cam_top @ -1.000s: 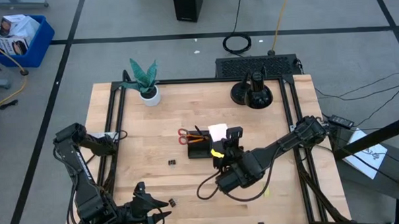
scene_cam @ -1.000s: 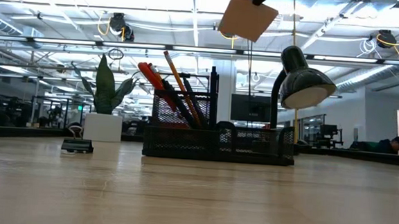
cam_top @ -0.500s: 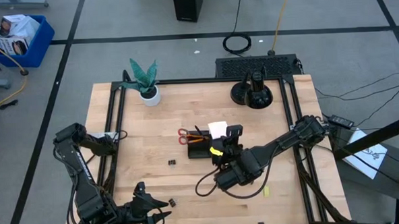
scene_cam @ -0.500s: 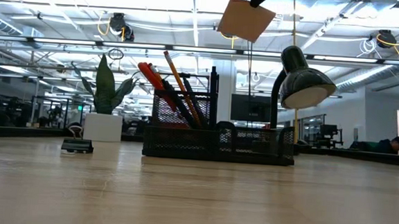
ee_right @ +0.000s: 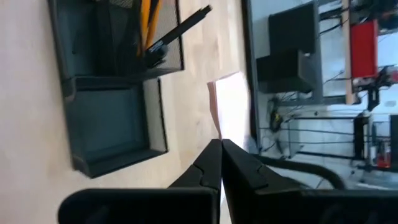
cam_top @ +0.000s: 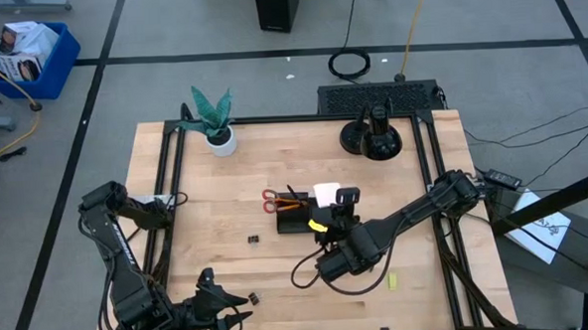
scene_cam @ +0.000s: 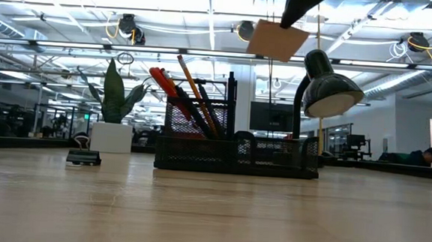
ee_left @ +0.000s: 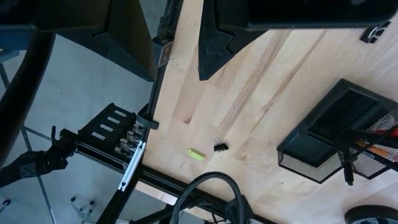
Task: Pick and place office supplies into organizer
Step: Put the pink sticky notes into the desk organizer
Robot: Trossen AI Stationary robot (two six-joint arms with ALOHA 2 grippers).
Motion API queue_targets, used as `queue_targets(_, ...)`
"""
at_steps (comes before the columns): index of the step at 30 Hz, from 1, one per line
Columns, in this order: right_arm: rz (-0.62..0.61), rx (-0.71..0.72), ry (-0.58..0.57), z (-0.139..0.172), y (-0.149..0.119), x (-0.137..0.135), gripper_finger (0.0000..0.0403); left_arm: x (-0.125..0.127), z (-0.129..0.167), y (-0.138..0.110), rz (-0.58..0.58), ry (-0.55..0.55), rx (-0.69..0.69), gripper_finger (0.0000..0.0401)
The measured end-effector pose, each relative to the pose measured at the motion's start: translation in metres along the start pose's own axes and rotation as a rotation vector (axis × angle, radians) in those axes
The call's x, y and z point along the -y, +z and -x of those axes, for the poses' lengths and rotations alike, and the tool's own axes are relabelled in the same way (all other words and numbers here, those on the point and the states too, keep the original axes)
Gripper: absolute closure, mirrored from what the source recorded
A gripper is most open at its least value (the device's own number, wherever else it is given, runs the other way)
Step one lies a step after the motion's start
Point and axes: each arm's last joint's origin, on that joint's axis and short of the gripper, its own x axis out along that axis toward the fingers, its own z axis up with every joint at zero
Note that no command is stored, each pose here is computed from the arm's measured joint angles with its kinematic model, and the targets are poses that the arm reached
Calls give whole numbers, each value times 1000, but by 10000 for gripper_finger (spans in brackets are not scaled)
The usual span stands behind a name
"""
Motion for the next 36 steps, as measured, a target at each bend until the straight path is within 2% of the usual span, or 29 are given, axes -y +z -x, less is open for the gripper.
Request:
queue_targets(19,-70,-97,52,-13,-11,-15,403,-1,0,0,-8,4,-1,277)
queue_targets(25,-128,-69,106,-16,-6,-23,403,-1,0,0,-9,4,-2,277)
queue_targets(36,-153,-96,129,-27,-12,-36,403,-2,2,-3,-68,12,-22,277)
